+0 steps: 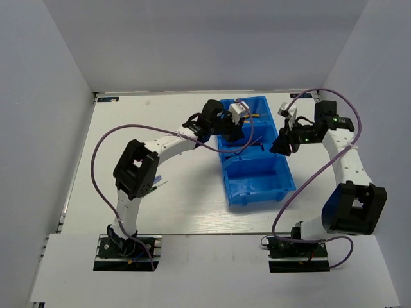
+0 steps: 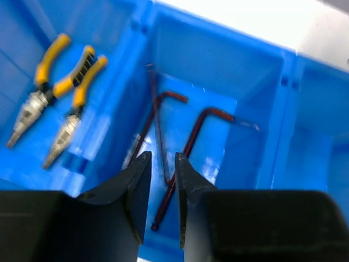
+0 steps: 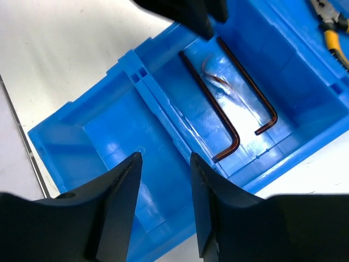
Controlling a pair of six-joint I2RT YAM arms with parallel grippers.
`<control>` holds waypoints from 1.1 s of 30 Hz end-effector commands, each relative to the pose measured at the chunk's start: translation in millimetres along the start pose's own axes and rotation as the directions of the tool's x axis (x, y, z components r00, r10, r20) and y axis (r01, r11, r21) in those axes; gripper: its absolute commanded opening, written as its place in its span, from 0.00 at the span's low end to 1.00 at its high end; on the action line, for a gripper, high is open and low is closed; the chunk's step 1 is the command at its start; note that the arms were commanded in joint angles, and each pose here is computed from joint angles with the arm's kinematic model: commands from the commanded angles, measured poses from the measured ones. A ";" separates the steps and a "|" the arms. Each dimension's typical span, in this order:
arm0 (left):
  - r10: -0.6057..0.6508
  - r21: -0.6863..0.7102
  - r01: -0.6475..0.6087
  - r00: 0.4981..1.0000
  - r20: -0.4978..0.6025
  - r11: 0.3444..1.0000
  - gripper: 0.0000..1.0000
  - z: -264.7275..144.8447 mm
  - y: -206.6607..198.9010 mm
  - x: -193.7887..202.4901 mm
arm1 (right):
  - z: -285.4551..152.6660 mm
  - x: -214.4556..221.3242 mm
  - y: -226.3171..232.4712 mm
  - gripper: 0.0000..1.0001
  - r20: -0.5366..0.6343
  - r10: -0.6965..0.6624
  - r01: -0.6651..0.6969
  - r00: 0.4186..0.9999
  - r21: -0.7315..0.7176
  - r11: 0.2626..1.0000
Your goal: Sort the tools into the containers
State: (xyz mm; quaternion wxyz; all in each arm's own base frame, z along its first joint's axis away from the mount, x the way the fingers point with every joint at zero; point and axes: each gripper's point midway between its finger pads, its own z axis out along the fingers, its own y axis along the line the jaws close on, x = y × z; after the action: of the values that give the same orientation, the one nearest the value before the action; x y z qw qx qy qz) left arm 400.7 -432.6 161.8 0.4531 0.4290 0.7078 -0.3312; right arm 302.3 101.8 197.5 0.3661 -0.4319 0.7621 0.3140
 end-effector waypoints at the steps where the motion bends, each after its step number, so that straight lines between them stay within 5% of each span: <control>1: 0.034 0.019 -0.035 0.997 0.063 0.999 0.37 -20.2 -13.1 -31.2 | -7.3 -16.3 4.4 0.47 0.061 -0.048 0.048 0.997 0.008 0.999; 4: 0.013 -0.017 -0.012 0.998 0.054 1.000 0.39 -32.9 -13.4 -27.7 | -6.0 -20.3 3.6 0.57 0.076 -0.037 0.037 0.996 0.000 0.999; 6: -0.043 -0.114 0.051 0.996 0.075 0.992 0.40 -59.3 -4.7 -35.2 | -4.4 -26.8 3.1 0.88 0.099 -0.031 0.033 0.995 -0.013 0.999; 8: -0.165 -0.335 0.176 0.984 0.062 0.925 0.40 -88.8 24.1 -13.5 | -3.0 -33.3 6.3 0.90 0.122 -0.037 0.042 0.992 -0.037 0.998; 9: -0.225 -0.429 0.234 0.972 0.072 0.873 0.40 -119.6 30.3 -13.6 | 2.3 -40.7 14.0 0.81 0.162 -0.040 0.056 0.986 -0.092 0.994; 10: -0.334 -0.579 0.335 0.936 0.112 0.744 0.36 -144.0 48.8 8.0 | 4.5 -45.8 14.6 0.66 0.168 -0.040 0.059 0.985 -0.107 0.993; 11: -0.396 -0.643 0.383 0.909 0.132 0.664 0.30 -162.6 54.0 20.3 | 10.7 -50.2 21.7 0.47 0.158 -0.015 0.037 0.987 -0.137 0.990; 12: -0.485 -0.724 0.395 0.869 0.095 0.566 0.25 -188.0 55.4 51.3 | 25.6 -52.6 27.6 0.10 0.131 -0.018 0.042 0.991 -0.180 0.983; 13: -0.554 -0.793 0.462 0.809 0.195 0.397 0.19 -217.0 58.5 67.5 | 35.8 -56.6 37.9 0.00 0.115 -0.037 0.061 0.993 -0.213 0.975; 16: -0.692 -0.858 0.501 0.660 0.292 0.116 0.18 -275.7 42.7 125.8 | 68.7 -60.3 49.3 0.00 0.053 -0.094 0.104 0.994 -0.254 0.961; 18: -0.724 -0.871 0.488 0.621 0.301 0.057 0.39 -294.8 33.4 159.1 | 80.4 -69.5 52.3 0.05 0.051 -0.121 0.131 0.991 -0.260 0.957; 21: -0.730 -0.871 0.484 0.625 0.276 0.085 0.54 -311.3 31.9 176.2 | 110.0 -79.2 76.3 0.17 0.023 -0.157 0.155 0.987 -0.339 0.928; 22: -0.713 -0.878 0.447 0.671 0.204 0.170 0.57 -309.0 35.8 176.3 | 121.6 -79.0 78.6 0.24 0.009 -0.144 0.137 0.990 -0.367 0.920; 23: -0.710 -0.879 0.439 0.679 0.188 0.188 0.58 -312.6 37.5 175.5 | 126.4 -79.5 80.9 0.26 0.000 -0.138 0.128 0.990 -0.379 0.917; 28: -0.741 -0.903 0.311 0.671 -0.012 0.296 0.62 -308.1 49.1 198.9 | 139.6 -76.9 90.4 0.30 -0.030 -0.117 0.095 0.993 -0.414 0.905; 33: -0.744 -0.876 0.297 0.661 -0.099 0.380 0.62 -295.1 58.0 216.6 | 135.5 -65.5 100.1 0.30 -0.041 -0.114 0.087 0.993 -0.413 0.907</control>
State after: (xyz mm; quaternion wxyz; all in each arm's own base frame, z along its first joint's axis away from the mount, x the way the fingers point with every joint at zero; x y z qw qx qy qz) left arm 290.8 -82.3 65.7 0.2669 -0.0583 0.9612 0.0368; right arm 283.9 281.8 184.7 0.2470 -0.5477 0.6719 0.4331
